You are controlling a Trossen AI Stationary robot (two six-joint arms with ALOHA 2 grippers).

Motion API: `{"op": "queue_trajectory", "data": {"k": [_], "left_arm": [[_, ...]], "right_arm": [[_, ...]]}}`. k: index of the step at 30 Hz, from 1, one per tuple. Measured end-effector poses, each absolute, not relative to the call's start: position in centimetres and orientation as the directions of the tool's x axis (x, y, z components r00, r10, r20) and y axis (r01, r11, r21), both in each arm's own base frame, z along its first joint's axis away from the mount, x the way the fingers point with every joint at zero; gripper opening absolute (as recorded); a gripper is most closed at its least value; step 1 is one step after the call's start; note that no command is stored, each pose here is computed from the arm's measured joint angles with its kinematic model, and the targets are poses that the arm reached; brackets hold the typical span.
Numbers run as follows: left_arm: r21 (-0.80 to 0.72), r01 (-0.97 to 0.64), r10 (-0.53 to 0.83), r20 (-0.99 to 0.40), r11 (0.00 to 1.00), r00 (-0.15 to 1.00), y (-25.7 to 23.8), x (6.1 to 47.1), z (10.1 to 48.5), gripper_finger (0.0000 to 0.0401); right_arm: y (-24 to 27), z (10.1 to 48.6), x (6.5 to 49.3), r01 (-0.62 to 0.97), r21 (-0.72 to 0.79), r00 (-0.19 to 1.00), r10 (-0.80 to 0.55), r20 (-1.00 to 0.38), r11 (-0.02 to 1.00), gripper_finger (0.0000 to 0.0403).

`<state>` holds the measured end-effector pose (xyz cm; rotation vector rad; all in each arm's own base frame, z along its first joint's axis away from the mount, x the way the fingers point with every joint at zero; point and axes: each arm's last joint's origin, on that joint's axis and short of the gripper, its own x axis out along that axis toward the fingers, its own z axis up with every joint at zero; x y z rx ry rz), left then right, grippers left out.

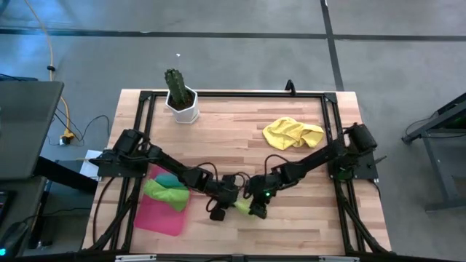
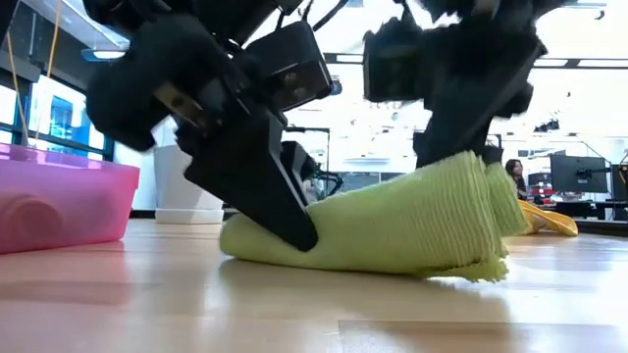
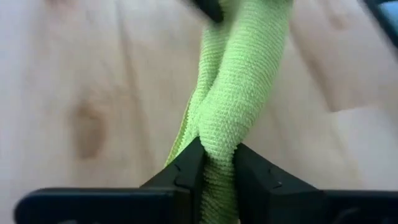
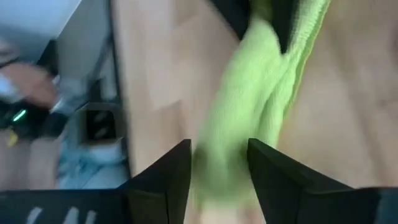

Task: Roll microfiber towels into tight, uniform cylinder then place into a basket
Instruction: Put the rolled light green towel into the red bin

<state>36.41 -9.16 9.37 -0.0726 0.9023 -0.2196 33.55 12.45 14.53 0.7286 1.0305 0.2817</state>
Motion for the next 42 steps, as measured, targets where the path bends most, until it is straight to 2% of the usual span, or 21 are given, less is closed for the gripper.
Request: {"op": "queue_trajectory", "data": {"k": [4, 10, 16, 22, 29, 32, 38, 42], "left_arm": [[-0.253, 0.114, -0.271, -0.764, 0.961, 0.585, -9.3, 36.3, 9.5, 0.0033], [-0.282, 0.098, -0.285, -0.760, 0.954, 0.584, -9.3, 35.6, 11.5, 0.0021], [-0.257, 0.076, -0.245, -0.733, 0.964, 0.634, -8.4, 34.0, 17.0, 0.0022], [-0.171, 0.020, -0.143, -0.747, 0.985, 0.649, -7.8, 30.4, 22.3, 0.0021], [-0.089, -0.073, -0.034, -0.832, 0.993, 0.554, -9.5, 24.2, 25.4, 0.0021], [-0.085, -0.103, -0.027, -0.883, 0.991, 0.469, -10.8, 21.6, 25.6, 0.0021], [-0.143, -0.150, -0.071, -0.912, 0.978, 0.405, -14.1, 18.2, 25.7, 0.0021], [-0.112, -0.213, -0.033, -0.938, 0.971, 0.346, -15.7, 15.8, 25.2, 0.0021]], "right_arm": [[12.1, 17.7, 31.9, 0.055, 0.641, 0.493, 0.537, -0.685, 0.766, 0.0153], [11.8, 21.2, 28.5, 0.078, 0.474, 0.518, 0.371, -0.771, 0.877, 0.0154], [11.8, 23.6, 25.3, 0.106, 0.297, 0.549, 0.194, -0.813, 0.949, 0.0154], [11.4, 24.3, 22.0, 0.206, 0.129, 0.471, 0.017, -0.882, 0.970, 0.0154], [11.9, 24.6, 19.0, 0.347, -0.037, 0.442, -0.198, -0.875, 0.937, 0.0154], [12.3, 24.6, 18.3, 0.369, -0.053, 0.440, -0.224, -0.870, 0.928, 0.0154], [12.5, 24.5, 16.7, 0.425, -0.107, 0.392, -0.290, -0.873, 0.899, 0.0154], [12.7, 24.6, 16.3, 0.451, -0.094, 0.409, -0.299, -0.862, 0.888, 0.0154]]}}
